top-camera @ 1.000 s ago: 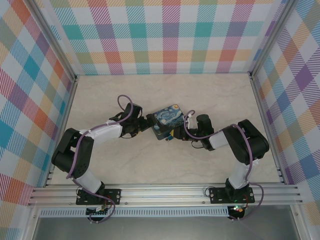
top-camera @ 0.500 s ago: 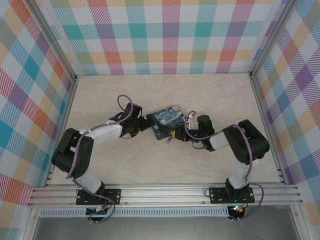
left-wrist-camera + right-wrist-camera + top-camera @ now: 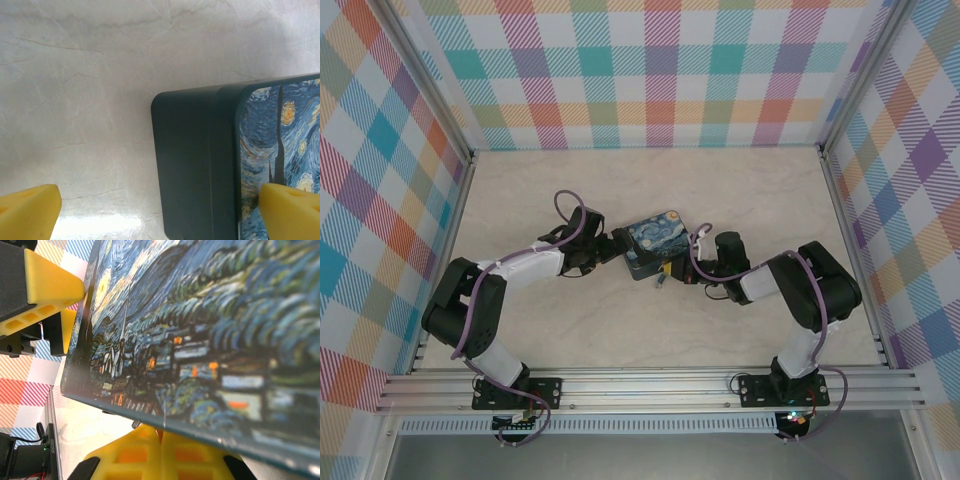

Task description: Unlock the padlock with the key

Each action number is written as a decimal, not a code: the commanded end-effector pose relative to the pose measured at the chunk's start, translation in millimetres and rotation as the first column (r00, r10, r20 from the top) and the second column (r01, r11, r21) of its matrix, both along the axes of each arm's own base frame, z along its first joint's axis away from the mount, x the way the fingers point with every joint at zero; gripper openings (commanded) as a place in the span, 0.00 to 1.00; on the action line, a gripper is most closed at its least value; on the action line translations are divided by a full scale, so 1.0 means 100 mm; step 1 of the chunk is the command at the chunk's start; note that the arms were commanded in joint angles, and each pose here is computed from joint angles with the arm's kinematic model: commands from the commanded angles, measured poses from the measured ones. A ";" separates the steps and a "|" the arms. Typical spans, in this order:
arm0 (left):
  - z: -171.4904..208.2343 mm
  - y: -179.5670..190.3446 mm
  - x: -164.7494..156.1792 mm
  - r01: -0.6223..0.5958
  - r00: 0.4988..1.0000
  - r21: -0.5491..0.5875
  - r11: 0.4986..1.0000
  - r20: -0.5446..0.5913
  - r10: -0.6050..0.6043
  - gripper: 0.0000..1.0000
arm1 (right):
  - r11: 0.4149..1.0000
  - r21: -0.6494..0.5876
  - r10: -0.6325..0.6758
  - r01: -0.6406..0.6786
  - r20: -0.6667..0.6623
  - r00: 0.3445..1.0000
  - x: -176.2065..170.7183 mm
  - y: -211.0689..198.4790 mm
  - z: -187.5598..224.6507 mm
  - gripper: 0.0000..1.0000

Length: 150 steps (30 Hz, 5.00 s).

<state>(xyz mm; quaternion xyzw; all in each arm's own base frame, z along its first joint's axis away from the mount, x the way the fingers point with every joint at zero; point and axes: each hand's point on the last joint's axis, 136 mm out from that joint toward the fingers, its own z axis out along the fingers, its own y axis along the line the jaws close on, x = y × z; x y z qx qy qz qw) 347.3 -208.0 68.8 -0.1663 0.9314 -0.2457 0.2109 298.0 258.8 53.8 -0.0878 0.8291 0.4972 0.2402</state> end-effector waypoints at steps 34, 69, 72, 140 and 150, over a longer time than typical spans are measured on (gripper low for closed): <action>-0.33 0.23 -0.34 0.016 0.994 0.122 0.992 -0.107 -0.003 1.00 | 0.941 0.130 -0.310 0.313 -0.046 0.950 0.35 -0.31 0.24 0.02; 0.32 0.56 0.22 -0.044 0.996 0.101 0.994 0.085 0.035 1.00 | 0.960 -0.274 -0.109 0.059 -0.170 0.979 -0.87 -0.66 0.48 0.04; 0.61 0.64 0.23 -0.057 0.985 0.118 0.991 0.168 0.037 1.00 | 0.956 -0.293 -0.083 0.022 -0.198 0.977 -0.95 -0.60 0.45 0.04; 2.02 2.11 -0.53 -0.600 0.547 0.243 0.762 0.820 0.169 1.00 | 0.513 -0.385 -0.454 0.767 0.636 0.623 0.04 -2.21 1.31 1.00; 1.15 2.29 -0.48 -0.583 0.703 0.438 0.684 0.695 0.154 1.00 | 0.492 -0.393 -0.464 0.776 0.636 0.616 0.21 -2.43 0.72 1.00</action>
